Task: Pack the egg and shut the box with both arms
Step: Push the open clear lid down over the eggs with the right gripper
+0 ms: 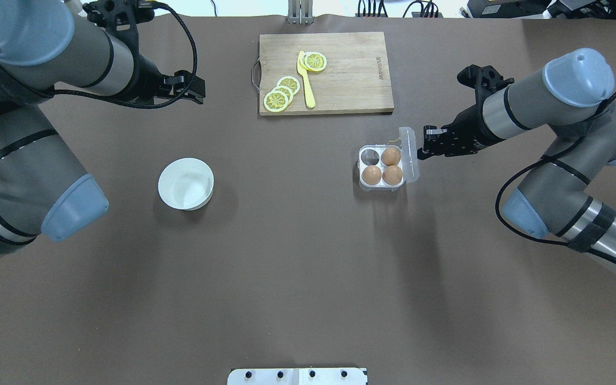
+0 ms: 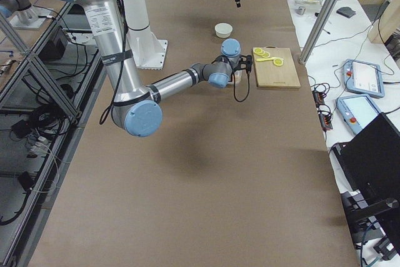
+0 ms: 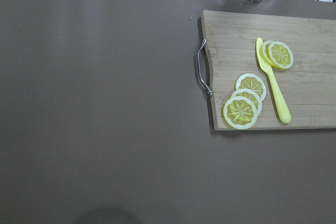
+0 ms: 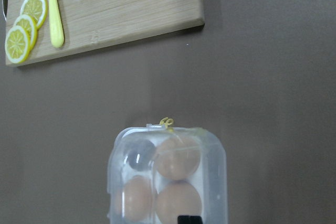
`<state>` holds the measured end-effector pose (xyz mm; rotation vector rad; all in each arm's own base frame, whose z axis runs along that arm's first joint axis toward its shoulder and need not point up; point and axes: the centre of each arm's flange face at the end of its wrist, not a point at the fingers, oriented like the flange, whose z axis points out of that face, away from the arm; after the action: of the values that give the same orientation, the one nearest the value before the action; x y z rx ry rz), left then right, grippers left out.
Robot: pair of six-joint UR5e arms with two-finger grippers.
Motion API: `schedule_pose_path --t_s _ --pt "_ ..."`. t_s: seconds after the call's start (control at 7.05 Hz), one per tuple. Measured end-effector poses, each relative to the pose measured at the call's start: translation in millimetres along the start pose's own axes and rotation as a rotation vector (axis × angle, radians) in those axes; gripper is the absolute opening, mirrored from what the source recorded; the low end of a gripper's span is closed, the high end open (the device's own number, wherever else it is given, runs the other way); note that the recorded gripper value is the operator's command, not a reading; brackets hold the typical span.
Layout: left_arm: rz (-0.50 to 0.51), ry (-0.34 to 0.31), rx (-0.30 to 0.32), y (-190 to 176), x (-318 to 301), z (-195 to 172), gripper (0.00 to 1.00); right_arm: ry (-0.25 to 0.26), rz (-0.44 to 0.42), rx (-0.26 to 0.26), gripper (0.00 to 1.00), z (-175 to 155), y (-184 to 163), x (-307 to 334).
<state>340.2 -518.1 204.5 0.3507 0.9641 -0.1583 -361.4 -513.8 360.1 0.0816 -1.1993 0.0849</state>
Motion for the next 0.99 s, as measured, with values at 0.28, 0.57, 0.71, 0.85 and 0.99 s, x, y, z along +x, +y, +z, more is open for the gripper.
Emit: schedule_pose_path --t_s 0.28,0.57,0.71,0.85,0.99 --pt "-0.001 0.0 0.001 -0.4 -0.2 -0.2 0.98 -0.017 0.002 -0.011 0.0 14.4 2.9 -26.8" --pt "-0.003 -0.001 0.006 -3.7 -2.4 -2.2 0.98 -0.029 0.011 -0.007 0.0 34.9 11.8 -58.5" --pt "-0.003 -0.002 0.009 -5.5 -3.9 -3.3 0.98 -0.031 0.013 0.002 0.0 43.2 15.1 -69.8" --pt "-0.004 -0.005 0.009 -5.8 -6.1 -3.3 0.98 -0.037 0.014 0.008 0.21 44.8 15.9 -78.0" --pt "-0.007 -0.009 0.006 -5.0 -11.2 -3.0 0.98 -0.045 0.022 0.017 0.99 36.9 11.4 -84.5"
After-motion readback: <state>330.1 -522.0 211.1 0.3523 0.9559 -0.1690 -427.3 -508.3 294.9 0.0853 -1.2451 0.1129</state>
